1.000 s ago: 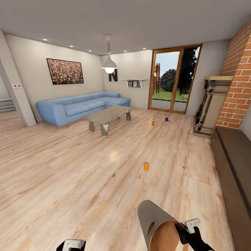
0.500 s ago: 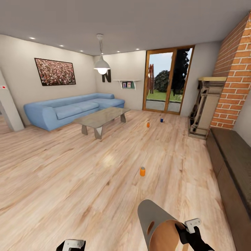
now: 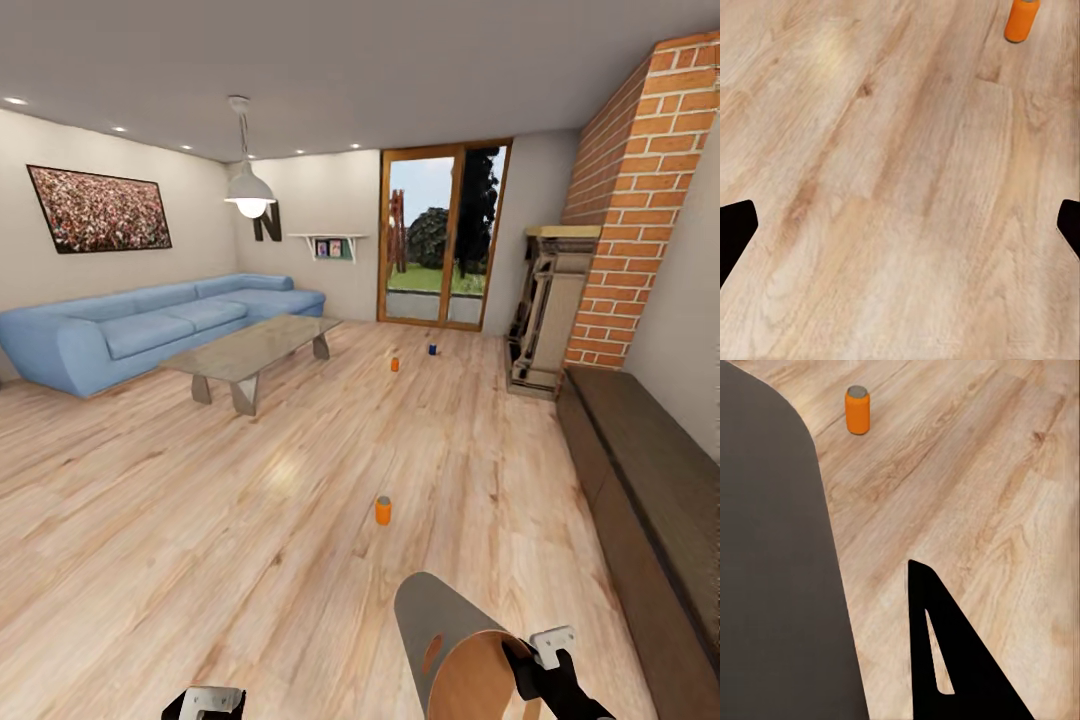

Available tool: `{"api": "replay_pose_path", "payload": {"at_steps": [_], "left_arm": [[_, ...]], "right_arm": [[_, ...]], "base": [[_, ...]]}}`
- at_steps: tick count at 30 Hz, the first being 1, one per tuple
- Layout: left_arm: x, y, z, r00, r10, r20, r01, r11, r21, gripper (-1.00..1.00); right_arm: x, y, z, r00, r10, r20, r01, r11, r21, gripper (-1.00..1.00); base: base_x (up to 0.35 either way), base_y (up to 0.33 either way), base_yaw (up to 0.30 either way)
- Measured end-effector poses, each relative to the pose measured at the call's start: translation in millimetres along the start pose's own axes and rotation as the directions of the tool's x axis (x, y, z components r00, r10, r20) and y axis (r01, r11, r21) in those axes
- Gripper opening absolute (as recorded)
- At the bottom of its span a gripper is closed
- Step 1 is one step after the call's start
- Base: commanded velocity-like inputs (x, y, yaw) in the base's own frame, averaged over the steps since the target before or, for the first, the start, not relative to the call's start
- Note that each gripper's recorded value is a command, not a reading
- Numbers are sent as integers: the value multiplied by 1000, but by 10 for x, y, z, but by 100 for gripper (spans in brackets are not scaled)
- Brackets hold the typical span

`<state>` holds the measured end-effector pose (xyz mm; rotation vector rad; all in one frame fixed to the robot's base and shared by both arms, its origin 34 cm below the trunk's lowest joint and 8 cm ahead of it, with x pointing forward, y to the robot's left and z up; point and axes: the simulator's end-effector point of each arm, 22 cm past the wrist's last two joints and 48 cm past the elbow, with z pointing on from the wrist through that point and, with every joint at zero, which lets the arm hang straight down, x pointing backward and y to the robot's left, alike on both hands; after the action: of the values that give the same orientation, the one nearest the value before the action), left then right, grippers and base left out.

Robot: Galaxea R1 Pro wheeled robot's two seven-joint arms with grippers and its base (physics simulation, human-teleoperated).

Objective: Put the three can of soda from the living room inside the tash can in the kitchen.

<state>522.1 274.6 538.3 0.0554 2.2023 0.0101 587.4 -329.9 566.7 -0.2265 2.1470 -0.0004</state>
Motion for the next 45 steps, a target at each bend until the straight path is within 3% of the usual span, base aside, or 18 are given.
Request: {"api": "replay_pose_path", "payload": {"at_steps": [45], "left_arm": [[-189,8,-18,999,1,42,0,1000,-2,100]], "right_arm": [[-204,-39,-38,999,-6,42,6,1000,7,-100]], "base": [[308,0,-210]]}}
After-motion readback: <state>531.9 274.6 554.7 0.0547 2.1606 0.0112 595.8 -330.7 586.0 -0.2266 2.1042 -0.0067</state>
